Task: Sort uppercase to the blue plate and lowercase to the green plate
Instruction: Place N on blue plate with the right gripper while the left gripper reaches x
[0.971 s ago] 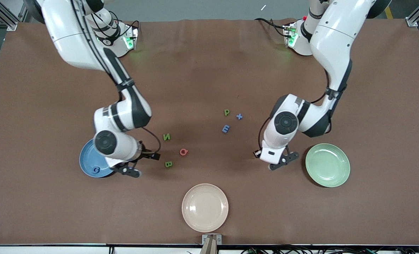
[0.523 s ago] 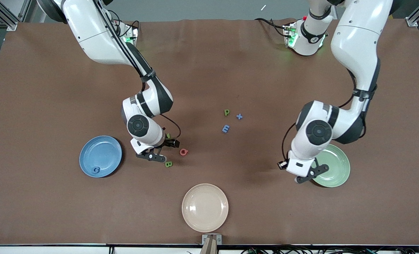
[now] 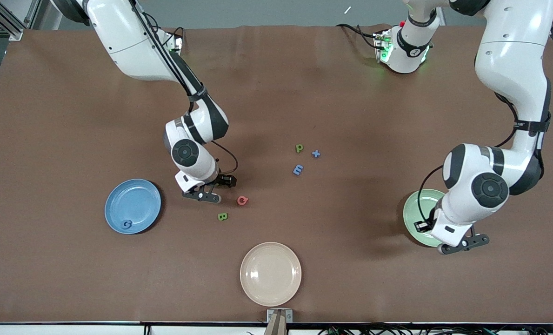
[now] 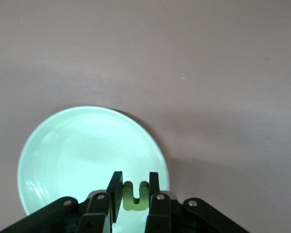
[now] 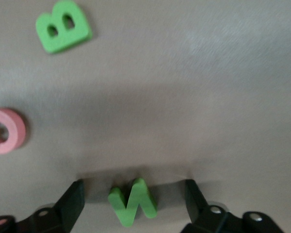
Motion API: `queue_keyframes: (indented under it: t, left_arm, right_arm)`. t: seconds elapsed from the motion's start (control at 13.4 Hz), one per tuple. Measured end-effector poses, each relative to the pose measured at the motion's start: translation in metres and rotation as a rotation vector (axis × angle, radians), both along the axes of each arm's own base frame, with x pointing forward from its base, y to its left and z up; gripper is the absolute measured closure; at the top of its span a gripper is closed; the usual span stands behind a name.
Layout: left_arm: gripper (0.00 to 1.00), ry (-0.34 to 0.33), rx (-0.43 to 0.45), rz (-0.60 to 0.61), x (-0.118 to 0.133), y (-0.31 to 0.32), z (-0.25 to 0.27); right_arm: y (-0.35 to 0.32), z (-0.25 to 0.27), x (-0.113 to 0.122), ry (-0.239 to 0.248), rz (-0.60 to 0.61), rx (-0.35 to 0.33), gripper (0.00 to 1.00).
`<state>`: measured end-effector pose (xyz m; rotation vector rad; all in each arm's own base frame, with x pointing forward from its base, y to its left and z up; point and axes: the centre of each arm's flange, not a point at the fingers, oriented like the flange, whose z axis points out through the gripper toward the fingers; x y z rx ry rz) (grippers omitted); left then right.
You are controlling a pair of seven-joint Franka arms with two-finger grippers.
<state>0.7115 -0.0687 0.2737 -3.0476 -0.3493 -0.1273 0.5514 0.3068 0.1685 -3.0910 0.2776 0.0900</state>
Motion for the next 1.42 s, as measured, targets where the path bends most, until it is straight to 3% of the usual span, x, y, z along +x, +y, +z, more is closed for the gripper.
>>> queue_keyframes:
  t: [0.07,0.15,0.22,0.37,0.45,0.52,0.6,0.82,1.05,1.27,1.42]
  left_arm:
    - [0.74,0.01,0.004,0.003,0.001,0.01,-0.008]
    - [0.74,0.02,0.008,0.011,0.001,0.019,-0.015]
    - [0.74,0.028,0.011,0.016,0.001,0.024,-0.021]
    - [0.74,0.043,0.019,0.03,0.0,0.04,-0.032]
    - [0.72,0.052,0.02,0.031,-0.001,0.048,-0.037]
    - [0.7,0.059,0.02,0.033,-0.001,0.052,-0.041]
    - [0.63,0.065,0.019,0.036,-0.002,0.055,-0.044]
    - [0.3,0.067,0.018,0.034,-0.003,0.053,-0.044]
    - [0.0,0.068,0.017,0.019,-0.004,0.039,-0.013]
    - [0.0,0.087,-0.007,-0.002,-0.015,-0.009,0.032]
    - [0.0,0.097,-0.034,0.005,-0.028,-0.052,0.045]
  right_arm:
    - [0.003,0.003,-0.002,-0.004,0.005,0.002,0.3]
    - [0.005,0.006,-0.003,-0.005,0.01,0.003,0.3]
    - [0.007,0.008,-0.005,-0.005,0.014,0.003,0.37]
    - [0.007,0.011,-0.007,-0.004,0.016,0.002,0.61]
    - [0.007,0.011,-0.007,-0.004,0.016,0.002,0.67]
    - [0.007,0.011,-0.007,-0.003,0.016,0.002,0.67]
    - [0.007,0.011,-0.007,-0.003,0.016,0.002,0.67]
    - [0.002,0.017,-0.001,-0.015,0.006,0.002,0.67]
    - [-0.038,0.058,0.037,-0.017,0.003,0.001,0.67]
    - [-0.12,0.09,0.081,-0.008,0.054,0.009,0.67]
    - [-0.176,0.092,0.097,-0.016,0.1,0.011,0.67]
